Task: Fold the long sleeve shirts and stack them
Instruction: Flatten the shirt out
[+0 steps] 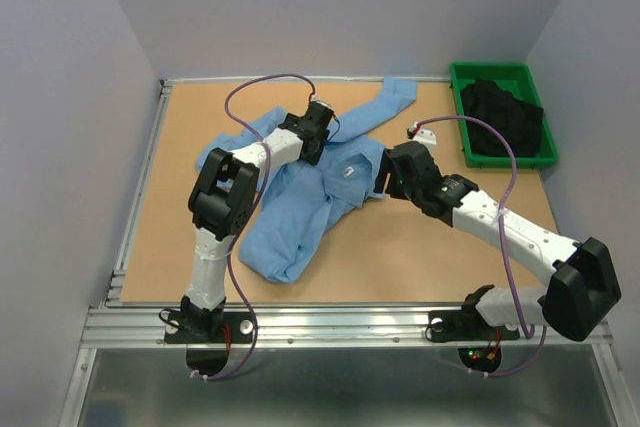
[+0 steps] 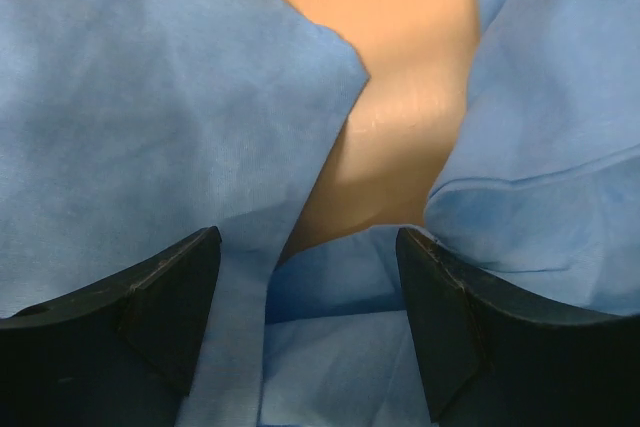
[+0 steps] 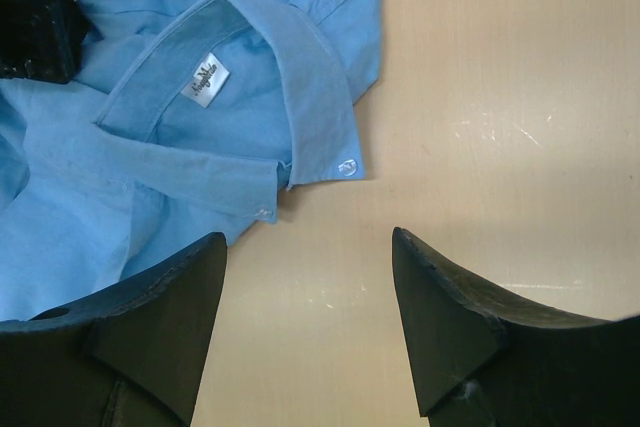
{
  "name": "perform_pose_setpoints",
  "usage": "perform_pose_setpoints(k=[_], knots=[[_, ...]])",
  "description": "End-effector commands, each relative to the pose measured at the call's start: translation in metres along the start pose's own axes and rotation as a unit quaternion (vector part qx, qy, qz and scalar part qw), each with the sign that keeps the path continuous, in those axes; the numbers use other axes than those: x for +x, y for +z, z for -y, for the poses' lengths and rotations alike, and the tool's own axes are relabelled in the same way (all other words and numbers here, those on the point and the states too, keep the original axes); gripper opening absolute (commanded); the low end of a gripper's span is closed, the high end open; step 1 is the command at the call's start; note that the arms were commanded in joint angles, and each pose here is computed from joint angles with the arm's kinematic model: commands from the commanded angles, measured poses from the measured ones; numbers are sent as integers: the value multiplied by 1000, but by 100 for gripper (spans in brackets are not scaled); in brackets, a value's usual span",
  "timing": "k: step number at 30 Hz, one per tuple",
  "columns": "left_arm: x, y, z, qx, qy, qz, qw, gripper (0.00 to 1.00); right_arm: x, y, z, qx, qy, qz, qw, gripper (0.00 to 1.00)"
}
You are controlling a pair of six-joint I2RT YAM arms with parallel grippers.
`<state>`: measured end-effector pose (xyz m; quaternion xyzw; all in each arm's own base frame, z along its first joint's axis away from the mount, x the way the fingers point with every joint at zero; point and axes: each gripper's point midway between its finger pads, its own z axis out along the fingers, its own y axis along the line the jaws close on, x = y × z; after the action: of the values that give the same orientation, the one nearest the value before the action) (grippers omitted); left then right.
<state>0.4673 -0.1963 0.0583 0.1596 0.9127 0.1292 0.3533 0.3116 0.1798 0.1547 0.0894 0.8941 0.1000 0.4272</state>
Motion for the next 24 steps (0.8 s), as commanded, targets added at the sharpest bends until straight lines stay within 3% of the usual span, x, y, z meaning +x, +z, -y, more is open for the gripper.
perform_pose_setpoints(k=[1, 3, 6, 12, 13, 14, 24], knots=[[-2, 0, -15, -17, -9, 1, 1000, 81, -5, -1, 6, 1, 0, 17, 1000, 72], [3, 5, -17, -22, -10, -6, 1000, 80, -2, 0, 6, 0, -3, 13, 1000, 72], [11, 12, -21, -32, -11, -18, 999, 68, -1, -1, 7, -2, -5, 11, 1000, 72], [6, 10, -29, -38, -21, -7, 999, 24, 3, -2, 9, -4, -4, 7, 1000, 72], [0, 5, -32, -39, -27, 1, 999, 9, 4, -2, 9, -5, -4, 6, 1000, 72], [-5, 2, -33, -39, -31, 8, 999, 3, 4, -3, 9, -7, -5, 7, 1000, 72], [-73, -64, -91, -42, -147, 121, 981, 0, 2, -3, 5, -12, -4, 5, 1000, 72]])
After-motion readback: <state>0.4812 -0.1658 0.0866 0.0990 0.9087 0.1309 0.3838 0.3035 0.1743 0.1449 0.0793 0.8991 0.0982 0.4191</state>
